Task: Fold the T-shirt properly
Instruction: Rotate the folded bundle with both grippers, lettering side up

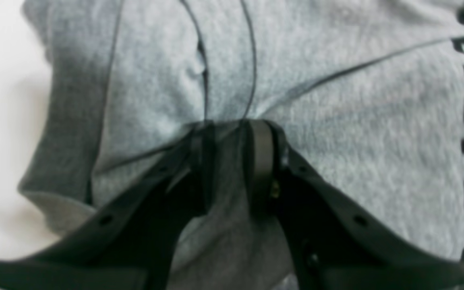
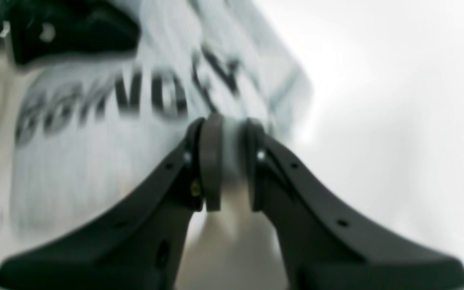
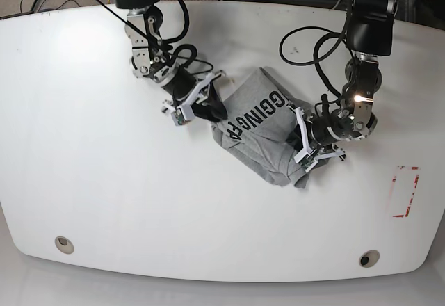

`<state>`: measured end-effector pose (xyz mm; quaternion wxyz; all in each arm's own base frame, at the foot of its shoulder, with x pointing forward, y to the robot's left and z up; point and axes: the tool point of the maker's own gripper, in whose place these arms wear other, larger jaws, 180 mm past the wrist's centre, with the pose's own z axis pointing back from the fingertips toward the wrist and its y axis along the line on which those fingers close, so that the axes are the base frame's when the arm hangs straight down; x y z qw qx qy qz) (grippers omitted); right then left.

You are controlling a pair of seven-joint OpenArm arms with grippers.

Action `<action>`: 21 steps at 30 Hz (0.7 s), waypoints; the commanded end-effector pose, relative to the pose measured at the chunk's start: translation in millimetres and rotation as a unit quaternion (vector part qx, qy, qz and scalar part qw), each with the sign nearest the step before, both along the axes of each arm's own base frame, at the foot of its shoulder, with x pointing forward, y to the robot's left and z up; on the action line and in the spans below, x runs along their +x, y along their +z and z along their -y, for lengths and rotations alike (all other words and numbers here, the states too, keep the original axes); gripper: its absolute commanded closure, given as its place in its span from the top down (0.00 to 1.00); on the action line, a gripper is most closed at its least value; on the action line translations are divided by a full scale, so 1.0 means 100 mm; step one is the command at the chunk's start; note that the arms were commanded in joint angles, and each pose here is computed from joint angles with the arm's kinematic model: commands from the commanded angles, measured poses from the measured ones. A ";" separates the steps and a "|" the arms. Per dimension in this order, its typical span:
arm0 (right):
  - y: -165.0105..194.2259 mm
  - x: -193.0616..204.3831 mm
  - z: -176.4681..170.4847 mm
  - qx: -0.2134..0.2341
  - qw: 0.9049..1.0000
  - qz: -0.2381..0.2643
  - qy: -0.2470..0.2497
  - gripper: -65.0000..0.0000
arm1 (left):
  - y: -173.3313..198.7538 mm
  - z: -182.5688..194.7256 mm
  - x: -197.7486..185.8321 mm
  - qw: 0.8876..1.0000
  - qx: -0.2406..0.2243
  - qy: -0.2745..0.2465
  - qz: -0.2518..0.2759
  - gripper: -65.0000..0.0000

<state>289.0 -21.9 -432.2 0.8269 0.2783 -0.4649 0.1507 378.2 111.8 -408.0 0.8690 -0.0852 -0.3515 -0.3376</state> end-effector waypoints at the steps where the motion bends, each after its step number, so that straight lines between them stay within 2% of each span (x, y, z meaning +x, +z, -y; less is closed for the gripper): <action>1: 0.02 -0.12 0.00 -0.014 1.000 -0.001 0.004 0.15 | 0.10 -0.09 0.13 1.000 0.026 0.005 0.013 0.18; 5: 0.10 -0.23 -0.09 -0.002 1.000 0.004 0.003 0.15 | 0.23 0.01 0.21 0.999 0.029 -0.011 0.031 0.18; 10: 0.29 -0.24 -0.12 0.000 1.000 0.026 0.003 0.15 | 0.62 0.14 0.31 0.995 0.024 -0.029 0.089 0.18; 14: 0.42 -0.17 -0.12 -0.023 0.999 0.029 0.016 0.15 | 1.02 0.27 0.35 0.988 0.019 -0.045 0.148 0.18; 21: 0.82 0.13 -0.12 -0.062 0.995 0.070 0.033 0.15 | 1.33 0.24 0.18 0.981 0.023 -0.037 0.189 0.18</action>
